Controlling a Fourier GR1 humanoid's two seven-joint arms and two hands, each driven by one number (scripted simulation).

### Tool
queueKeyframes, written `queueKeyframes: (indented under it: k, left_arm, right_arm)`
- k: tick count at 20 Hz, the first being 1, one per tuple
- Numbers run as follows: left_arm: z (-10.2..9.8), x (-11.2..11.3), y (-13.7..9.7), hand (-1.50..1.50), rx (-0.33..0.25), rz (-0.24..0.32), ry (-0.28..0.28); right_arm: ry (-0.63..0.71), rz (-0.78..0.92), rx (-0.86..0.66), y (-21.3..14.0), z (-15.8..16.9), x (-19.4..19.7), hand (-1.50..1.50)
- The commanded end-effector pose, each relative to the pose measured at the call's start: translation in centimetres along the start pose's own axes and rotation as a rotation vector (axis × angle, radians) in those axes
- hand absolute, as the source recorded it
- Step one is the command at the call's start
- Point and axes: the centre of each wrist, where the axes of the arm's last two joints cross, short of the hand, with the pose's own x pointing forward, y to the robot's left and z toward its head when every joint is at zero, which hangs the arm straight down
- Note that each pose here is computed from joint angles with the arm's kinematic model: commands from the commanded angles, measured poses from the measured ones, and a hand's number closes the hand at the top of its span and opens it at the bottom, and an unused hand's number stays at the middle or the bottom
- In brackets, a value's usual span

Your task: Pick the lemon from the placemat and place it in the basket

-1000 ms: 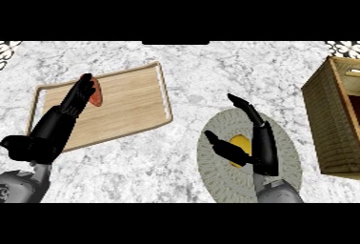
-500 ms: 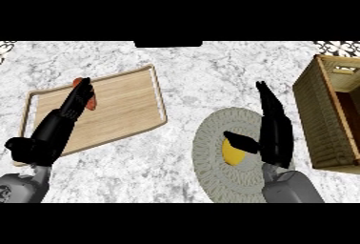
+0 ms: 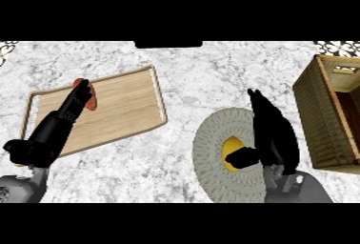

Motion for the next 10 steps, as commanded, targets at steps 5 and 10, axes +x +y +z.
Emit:
queueKeyframes:
  k: [5, 10]
  left_arm:
    - [0.3, -1.2, 0.2, 0.0, 0.005, 0.008, -0.018]
    - [-0.7, 0.2, -1.5, 0.0, -0.02, 0.019, -0.023]
  right_arm:
    - [0.084, 0.045, 0.079, -6.6, 6.7, 2.2, -1.5]
    - [0.102, 0.056, 0.056, -8.2, 8.2, 0.5, -1.5]
